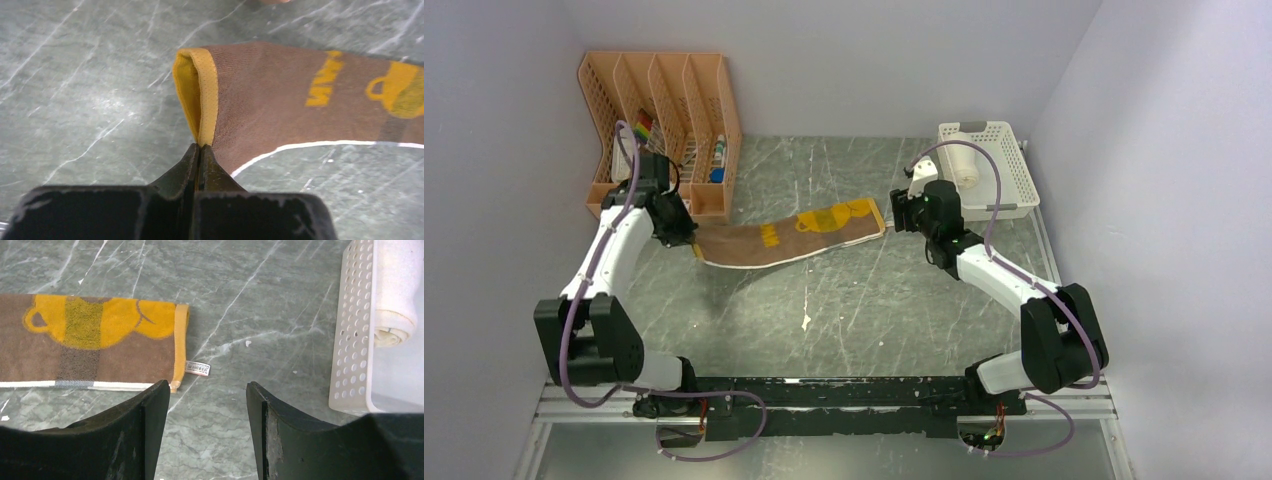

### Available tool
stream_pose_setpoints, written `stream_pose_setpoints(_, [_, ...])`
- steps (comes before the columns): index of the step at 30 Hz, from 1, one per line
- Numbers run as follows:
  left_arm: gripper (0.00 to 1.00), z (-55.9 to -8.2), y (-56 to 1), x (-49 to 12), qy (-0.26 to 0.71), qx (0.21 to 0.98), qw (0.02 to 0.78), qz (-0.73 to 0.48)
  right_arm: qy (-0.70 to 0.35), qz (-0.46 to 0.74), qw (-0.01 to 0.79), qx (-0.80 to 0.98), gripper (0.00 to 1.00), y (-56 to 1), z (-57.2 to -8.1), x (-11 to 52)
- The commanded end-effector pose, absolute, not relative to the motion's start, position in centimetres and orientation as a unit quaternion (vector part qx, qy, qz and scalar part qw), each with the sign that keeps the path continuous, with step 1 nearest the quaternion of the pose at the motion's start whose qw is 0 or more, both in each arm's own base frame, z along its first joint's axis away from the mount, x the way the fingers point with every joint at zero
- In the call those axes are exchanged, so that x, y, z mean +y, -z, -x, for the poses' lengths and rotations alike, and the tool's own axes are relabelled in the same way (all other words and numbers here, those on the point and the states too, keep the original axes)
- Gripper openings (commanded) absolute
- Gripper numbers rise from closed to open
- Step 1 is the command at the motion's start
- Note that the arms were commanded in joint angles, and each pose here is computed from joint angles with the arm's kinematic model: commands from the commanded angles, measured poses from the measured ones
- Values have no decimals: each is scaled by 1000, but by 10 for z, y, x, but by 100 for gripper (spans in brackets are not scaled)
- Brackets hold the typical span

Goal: Roll the towels
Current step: Fold the towel at the center of the board.

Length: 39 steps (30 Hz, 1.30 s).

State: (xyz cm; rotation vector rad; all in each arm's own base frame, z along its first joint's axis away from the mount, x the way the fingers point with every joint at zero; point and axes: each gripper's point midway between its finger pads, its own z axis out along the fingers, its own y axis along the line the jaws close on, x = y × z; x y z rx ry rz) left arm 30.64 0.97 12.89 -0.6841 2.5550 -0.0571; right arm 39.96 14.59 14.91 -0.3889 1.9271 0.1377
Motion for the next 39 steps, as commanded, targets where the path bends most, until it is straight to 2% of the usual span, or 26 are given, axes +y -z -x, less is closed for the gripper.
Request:
stream_pose_setpoints(1, [7,-321,-141,-10,77,938,203,272,-52,155,562,811,58,-162,-405,146])
stream_pose_setpoints(8, [7,-351,-151,-64,105,944,199,241,-56,149,560,813,58,-163,-403,145])
stream_pose_setpoints(22, [7,-428,-130,-243,171,960,194,109,-40,150,554,818,58,-164,-400,139])
stream_pose_setpoints(30, [7,-475,-128,-306,262,935,218,97,-33,153,551,820,58,-162,-398,136])
stream_pose_setpoints(39, [7,-489,-110,-362,317,921,215,74,-41,153,545,823,58,-156,-397,139])
